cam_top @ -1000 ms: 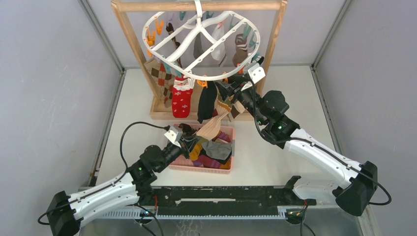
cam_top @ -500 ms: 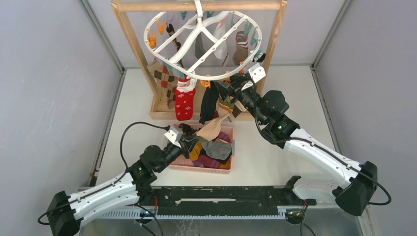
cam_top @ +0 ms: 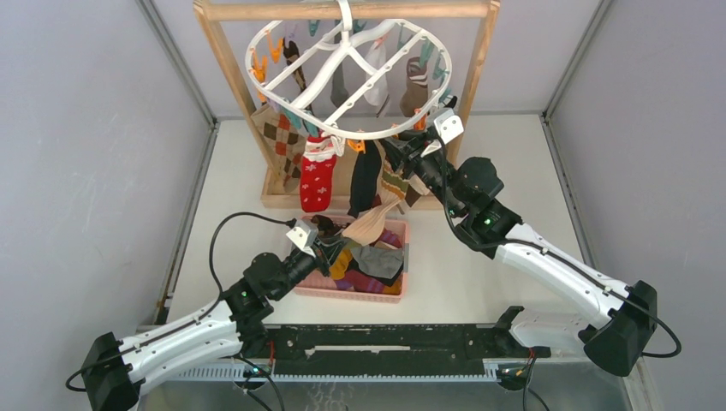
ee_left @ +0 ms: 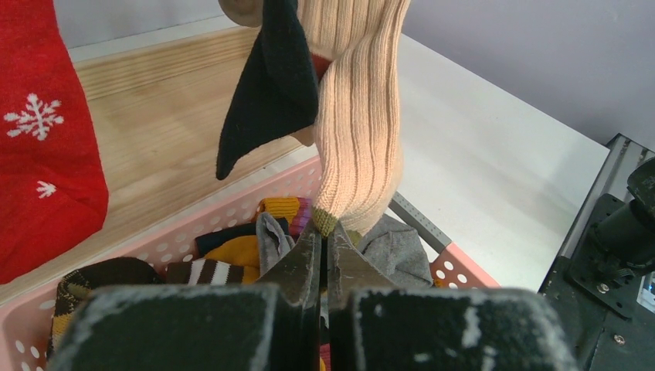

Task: Remove the socks clipped to the hanger
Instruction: Remove the sock from the hanger, then place the sock in the bin.

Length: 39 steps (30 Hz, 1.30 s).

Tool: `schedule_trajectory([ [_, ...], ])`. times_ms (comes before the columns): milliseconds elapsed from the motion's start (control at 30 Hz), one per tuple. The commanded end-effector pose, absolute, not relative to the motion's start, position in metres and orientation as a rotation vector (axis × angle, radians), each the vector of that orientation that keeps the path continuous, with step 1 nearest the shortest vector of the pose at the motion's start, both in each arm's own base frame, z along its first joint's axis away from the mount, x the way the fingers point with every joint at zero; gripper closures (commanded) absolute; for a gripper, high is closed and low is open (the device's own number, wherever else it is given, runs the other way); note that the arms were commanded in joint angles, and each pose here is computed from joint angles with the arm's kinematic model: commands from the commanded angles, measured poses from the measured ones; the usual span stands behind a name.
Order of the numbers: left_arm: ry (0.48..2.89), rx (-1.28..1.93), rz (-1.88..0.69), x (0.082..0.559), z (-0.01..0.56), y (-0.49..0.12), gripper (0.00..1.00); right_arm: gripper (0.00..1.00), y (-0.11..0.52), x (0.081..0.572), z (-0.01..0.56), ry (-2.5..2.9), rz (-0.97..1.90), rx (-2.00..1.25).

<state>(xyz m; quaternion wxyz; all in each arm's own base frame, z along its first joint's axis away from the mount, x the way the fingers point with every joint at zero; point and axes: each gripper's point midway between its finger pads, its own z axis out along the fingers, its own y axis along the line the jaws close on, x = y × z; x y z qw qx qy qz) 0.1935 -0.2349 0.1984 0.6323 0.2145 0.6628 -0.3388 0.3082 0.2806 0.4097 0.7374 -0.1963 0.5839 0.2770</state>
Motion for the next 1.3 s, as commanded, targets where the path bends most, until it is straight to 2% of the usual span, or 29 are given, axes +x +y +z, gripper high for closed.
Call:
schedule_trajectory([
  [0,1.416,0.46,-0.803,0.195,0.244,-0.238,1.0,0.73,0.271,0.302,0.449,1.192,0.622,-0.38],
  [100,1.416,0.461,-0.807,0.195,0.244,-0.239,1.0,0.85,0.269,0.302,0.45,1.19,0.622,-0.376],
  [600,1.401,0.444,-0.828,0.191,0.249,-0.235,1.0,0.86,0.27,0.302,0.447,1.203,0.621,-0.378],
  [833,1.416,0.299,-0.807,0.196,0.256,-0.212,1.0,0.85,0.266,0.305,0.44,1.229,0.61,-0.364],
  [933,1.394,0.263,-0.831,0.191,0.264,-0.205,1.0,0.75,0.266,0.308,0.433,1.256,0.61,-0.361],
  [1033,1.38,0.238,-0.85,0.188,0.269,-0.2,1.0,0.54,0.265,0.31,0.424,1.283,0.608,-0.357],
  [1167,1.342,0.233,-0.897,0.18,0.282,-0.197,1.0,0.4,0.262,0.309,0.409,1.317,0.618,-0.336],
  [1267,1.31,0.241,-0.939,0.172,0.295,-0.196,1.0,0.33,0.259,0.308,0.393,1.359,0.621,-0.32],
])
